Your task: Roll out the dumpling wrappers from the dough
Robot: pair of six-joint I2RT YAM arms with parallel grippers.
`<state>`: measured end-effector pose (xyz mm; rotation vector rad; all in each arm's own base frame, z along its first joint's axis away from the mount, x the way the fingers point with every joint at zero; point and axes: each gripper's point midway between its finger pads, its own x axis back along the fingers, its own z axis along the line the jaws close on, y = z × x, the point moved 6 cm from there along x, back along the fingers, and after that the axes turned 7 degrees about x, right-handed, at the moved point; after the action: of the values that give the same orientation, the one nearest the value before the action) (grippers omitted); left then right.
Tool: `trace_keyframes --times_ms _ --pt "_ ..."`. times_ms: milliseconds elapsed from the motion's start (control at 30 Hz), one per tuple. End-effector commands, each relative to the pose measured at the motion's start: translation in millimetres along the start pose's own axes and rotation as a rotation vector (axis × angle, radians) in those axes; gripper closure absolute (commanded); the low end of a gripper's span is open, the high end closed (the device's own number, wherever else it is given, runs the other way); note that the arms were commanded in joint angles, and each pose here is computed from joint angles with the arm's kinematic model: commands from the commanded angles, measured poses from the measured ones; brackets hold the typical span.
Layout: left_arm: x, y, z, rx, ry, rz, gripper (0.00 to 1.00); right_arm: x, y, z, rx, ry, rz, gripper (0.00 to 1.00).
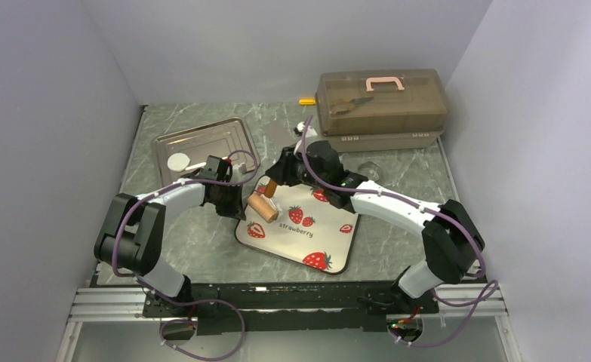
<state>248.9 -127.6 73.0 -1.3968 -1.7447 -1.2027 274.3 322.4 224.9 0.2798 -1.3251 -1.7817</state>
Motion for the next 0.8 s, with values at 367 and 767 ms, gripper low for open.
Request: trace_keyframes --times_ms 367,767 --pt "0.6 1.4 11.9 -0.020 0.092 -0.041 1.00 59.9 -50.4 -115.0 -0.175 -0.433 0.054 1.00" --pt "0.7 2.1 11.9 -0.021 0.095 -0.043 1.00 65.3 -72.3 -114.2 -0.045 -0.447 0.138 1.00"
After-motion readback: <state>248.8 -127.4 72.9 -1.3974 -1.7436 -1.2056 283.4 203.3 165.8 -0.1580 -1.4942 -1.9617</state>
